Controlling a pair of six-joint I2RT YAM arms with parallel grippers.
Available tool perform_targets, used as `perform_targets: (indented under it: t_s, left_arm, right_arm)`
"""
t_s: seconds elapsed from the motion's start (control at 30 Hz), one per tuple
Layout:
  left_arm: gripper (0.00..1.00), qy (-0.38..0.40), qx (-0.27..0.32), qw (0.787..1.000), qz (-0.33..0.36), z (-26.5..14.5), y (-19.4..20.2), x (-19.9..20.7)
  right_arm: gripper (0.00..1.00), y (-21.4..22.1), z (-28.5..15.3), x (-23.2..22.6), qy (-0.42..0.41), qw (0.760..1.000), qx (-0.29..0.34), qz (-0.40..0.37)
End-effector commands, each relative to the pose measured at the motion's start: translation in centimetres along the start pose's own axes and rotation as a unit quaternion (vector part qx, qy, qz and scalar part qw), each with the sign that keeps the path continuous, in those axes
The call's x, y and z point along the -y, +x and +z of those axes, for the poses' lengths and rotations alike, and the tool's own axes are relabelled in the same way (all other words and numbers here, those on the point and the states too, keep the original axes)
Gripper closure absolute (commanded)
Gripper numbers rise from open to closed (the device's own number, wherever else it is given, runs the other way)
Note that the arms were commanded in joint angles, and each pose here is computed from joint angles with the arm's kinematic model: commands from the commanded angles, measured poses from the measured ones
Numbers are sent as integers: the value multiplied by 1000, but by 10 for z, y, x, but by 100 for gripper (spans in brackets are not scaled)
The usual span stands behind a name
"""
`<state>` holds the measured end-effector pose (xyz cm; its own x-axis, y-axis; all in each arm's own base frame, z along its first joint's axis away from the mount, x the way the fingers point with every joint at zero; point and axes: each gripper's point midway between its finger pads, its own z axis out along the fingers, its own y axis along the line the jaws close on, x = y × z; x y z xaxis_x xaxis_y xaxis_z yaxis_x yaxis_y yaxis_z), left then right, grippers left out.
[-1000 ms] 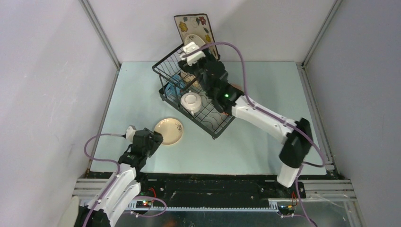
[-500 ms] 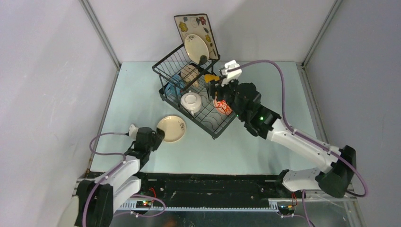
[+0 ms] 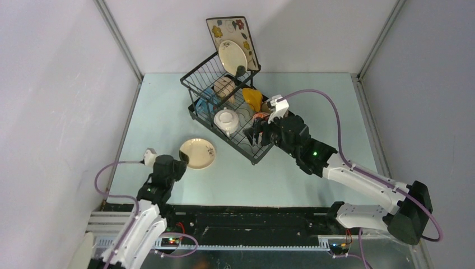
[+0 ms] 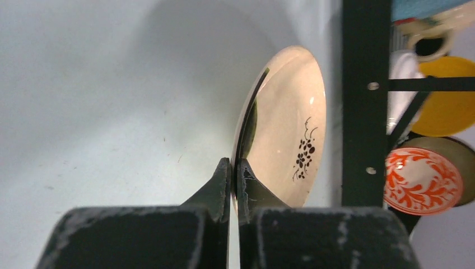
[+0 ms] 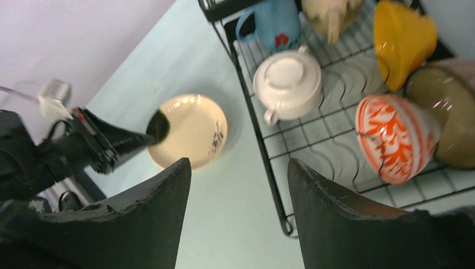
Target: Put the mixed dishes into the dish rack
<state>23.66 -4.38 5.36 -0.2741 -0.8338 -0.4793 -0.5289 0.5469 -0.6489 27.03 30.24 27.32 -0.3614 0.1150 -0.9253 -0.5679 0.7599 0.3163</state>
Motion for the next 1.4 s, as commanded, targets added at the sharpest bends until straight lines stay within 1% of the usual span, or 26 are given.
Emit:
perform_targets:
  t_s: [0.0, 0.03, 0.1, 0.3, 0.47, 0.57, 0.63, 0.83, 0.97, 1.1, 1.17, 1.2, 1.23, 1.27, 1.3, 1.33, 1.37]
  left_arm:
    - [100, 11, 53, 998, 11, -33, -33, 10]
    - [100, 36, 66, 997, 8, -42, -40, 20]
    - [100, 59, 75, 995, 9, -55, -47, 29]
    - [100, 129, 80, 988, 30, -91, -62, 64]
    - [100, 205, 91, 972, 62, -120, -73, 98]
    - [100, 250, 87, 961, 80, -133, -73, 117]
    - [100, 282, 72, 952, 93, -143, -69, 130]
    - [100, 345, 52, 931, 102, -159, -61, 152]
    - [100, 374, 44, 920, 106, -166, -57, 160]
    - [100, 377, 33, 918, 115, -163, -53, 162]
    - [100, 378, 26, 918, 119, -161, -50, 164]
    - [100, 383, 23, 916, 120, -162, -49, 165]
    - [100, 383, 20, 916, 122, -161, -48, 166]
    - [100, 387, 18, 914, 123, -161, -47, 167]
    - [100, 387, 17, 914, 124, -160, -46, 167]
    - [100, 390, 17, 912, 124, -161, -46, 169]
    - [100, 391, 14, 912, 125, -160, -45, 168]
  right_arm:
    - [34, 5, 0, -17, -39, 998, -5, 57]
    - [34, 6, 1, -19, -43, 997, -8, 62]
    - [34, 7, 3, -25, -57, 996, -9, 74]
    - [36, 8, 7, -47, -100, 984, -23, 146]
    - [38, 9, 14, -59, -122, 974, -28, 187]
    - [39, 4, 18, -67, -141, 970, -22, 199]
    - [39, 7, 25, -71, -145, 968, -28, 204]
    - [38, 6, 38, -81, -147, 967, -23, 208]
    - [38, 7, 45, -85, -152, 965, -27, 210]
    - [39, 7, 46, -91, -170, 963, -27, 206]
    - [43, 8, 47, -92, -173, 963, -27, 203]
    - [50, 8, 47, -93, -175, 963, -26, 203]
    - [54, 7, 47, -93, -174, 963, -26, 204]
    - [65, 7, 47, -94, -176, 963, -26, 204]
    - [70, 6, 47, -94, -177, 963, -25, 203]
    - [80, 6, 47, -94, -178, 963, -25, 203]
    - [86, 5, 47, -94, -177, 963, -25, 201]
